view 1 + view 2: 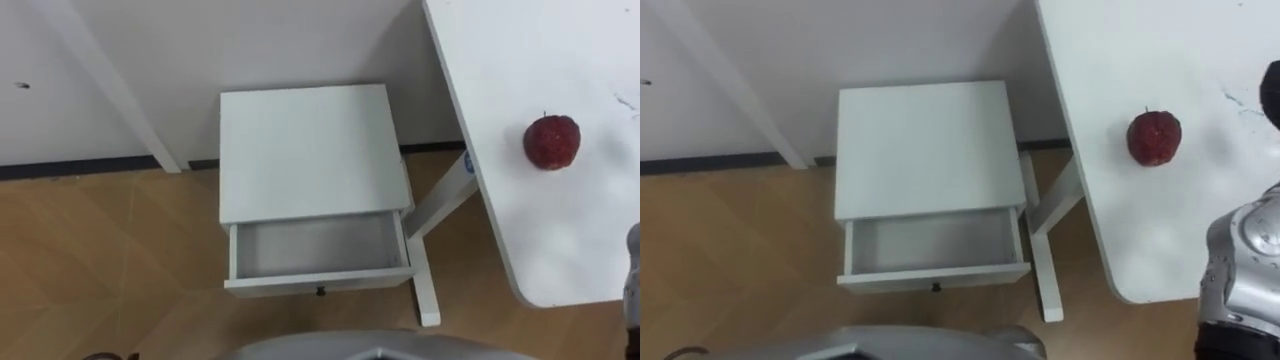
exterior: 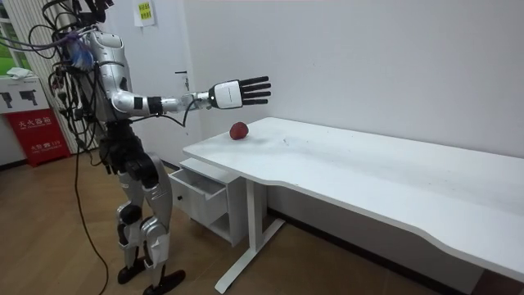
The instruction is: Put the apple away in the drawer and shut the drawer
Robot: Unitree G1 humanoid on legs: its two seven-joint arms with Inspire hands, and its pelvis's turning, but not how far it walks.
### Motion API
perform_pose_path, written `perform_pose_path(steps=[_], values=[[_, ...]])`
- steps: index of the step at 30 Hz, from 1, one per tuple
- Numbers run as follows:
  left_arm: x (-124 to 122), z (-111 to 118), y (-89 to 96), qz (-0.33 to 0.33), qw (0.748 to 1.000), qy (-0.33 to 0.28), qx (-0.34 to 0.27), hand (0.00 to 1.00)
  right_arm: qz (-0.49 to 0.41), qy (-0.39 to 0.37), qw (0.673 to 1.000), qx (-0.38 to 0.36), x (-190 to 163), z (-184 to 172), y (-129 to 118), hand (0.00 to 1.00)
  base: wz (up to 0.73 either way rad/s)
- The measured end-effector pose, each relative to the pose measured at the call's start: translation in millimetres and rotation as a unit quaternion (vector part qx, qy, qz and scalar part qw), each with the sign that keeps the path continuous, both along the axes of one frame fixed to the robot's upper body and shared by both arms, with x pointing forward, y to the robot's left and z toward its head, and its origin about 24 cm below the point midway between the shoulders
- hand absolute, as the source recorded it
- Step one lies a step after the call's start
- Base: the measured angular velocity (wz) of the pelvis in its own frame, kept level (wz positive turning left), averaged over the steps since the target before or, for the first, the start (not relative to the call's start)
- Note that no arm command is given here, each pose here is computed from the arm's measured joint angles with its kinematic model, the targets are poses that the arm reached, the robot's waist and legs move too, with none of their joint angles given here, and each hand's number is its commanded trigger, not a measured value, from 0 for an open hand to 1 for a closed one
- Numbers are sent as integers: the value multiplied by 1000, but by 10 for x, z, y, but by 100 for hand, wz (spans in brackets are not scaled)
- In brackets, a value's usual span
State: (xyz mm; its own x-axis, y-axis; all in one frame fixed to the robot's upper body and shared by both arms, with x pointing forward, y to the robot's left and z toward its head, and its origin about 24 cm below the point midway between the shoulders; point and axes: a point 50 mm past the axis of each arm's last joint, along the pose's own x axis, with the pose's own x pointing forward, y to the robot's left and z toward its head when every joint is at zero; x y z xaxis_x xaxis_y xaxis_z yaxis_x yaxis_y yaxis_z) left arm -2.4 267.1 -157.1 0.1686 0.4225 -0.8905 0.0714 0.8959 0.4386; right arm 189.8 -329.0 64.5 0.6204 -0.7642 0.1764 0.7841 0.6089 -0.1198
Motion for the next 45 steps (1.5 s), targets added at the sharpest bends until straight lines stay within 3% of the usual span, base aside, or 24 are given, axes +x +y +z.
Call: perform_pose_path(steps=[15, 45], values=[[-34, 2, 5, -1, 1000, 5, -8, 0, 115, 100, 988, -13, 96, -253, 150, 0, 1], [-63, 11, 21, -15, 1000, 9, 1, 0, 221, 175, 959, -4, 152, -504, 367, 0, 2]])
